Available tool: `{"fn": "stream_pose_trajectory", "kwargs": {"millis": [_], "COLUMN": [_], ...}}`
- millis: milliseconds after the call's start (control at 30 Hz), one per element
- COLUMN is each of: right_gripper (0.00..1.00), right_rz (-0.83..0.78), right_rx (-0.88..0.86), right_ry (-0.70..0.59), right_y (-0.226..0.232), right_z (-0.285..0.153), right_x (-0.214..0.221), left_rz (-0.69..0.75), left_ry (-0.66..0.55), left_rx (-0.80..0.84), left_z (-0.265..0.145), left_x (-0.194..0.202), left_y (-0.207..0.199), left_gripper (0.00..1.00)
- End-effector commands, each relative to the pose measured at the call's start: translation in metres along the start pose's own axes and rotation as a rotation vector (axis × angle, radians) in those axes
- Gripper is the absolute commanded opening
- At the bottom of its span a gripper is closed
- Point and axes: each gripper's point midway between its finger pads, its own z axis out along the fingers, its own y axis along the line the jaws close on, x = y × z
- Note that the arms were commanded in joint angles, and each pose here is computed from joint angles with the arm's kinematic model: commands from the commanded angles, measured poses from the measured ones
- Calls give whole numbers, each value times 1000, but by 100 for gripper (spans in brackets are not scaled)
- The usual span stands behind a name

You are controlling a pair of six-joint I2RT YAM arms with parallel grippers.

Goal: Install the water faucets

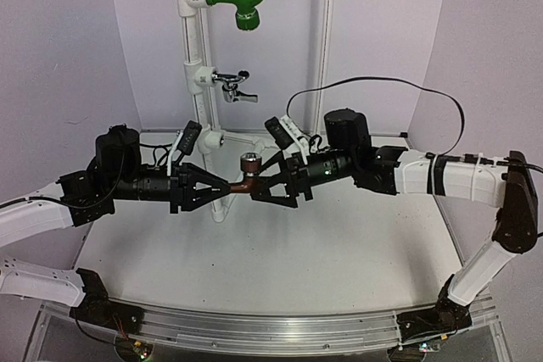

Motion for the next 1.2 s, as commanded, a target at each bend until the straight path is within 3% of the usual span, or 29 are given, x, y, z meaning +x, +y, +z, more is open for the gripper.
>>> {"fn": "stream_pose_trajectory", "kwargs": {"millis": [0, 67, 367, 467, 567, 633, 700, 733, 833, 933, 1033, 1167], "right_gripper": [66, 59, 42, 27, 21, 1, 0, 0, 0, 0, 0, 0], "right_rz": [-11, -2, 2, 8, 7, 9, 9, 3, -58, -124, -237, -361], "right_rx": [-180, -205, -265, -295, -312, -328, -325, -295, -80, 203, 409, 522], "right_ry": [23, 13, -50, -70, -70, -66, -67, -78, -129, -148, -119, -86], "right_y": [25, 28, 43, 46, 49, 51, 51, 48, 25, -9, -37, -54], "right_z": [6, 10, 21, 23, 25, 25, 25, 24, 16, -2, -18, -30], "right_x": [-15, -18, -29, -32, -32, -32, -32, -33, -31, -24, -17, -18], "left_rz": [98, 103, 114, 109, 108, 106, 92, 74, 20, -34, -109, -196], "left_ry": [-52, -54, -81, -78, -80, -86, -99, -112, -179, -255, -297, -309], "left_rx": [40, 39, 48, 55, 57, 53, 27, 4, -92, -216, -339, -522], "left_z": [-4, -3, -2, -1, -2, -2, -3, -5, -17, -37, -57, -77], "left_x": [-23, -24, -32, -31, -31, -33, -36, -39, -48, -55, -61, -74], "left_y": [-15, -15, -17, -18, -18, -18, -15, -11, 1, 18, 36, 62], "left_gripper": [0, 0, 0, 0, 0, 0, 0, 3, 43, 68, 76, 84]}}
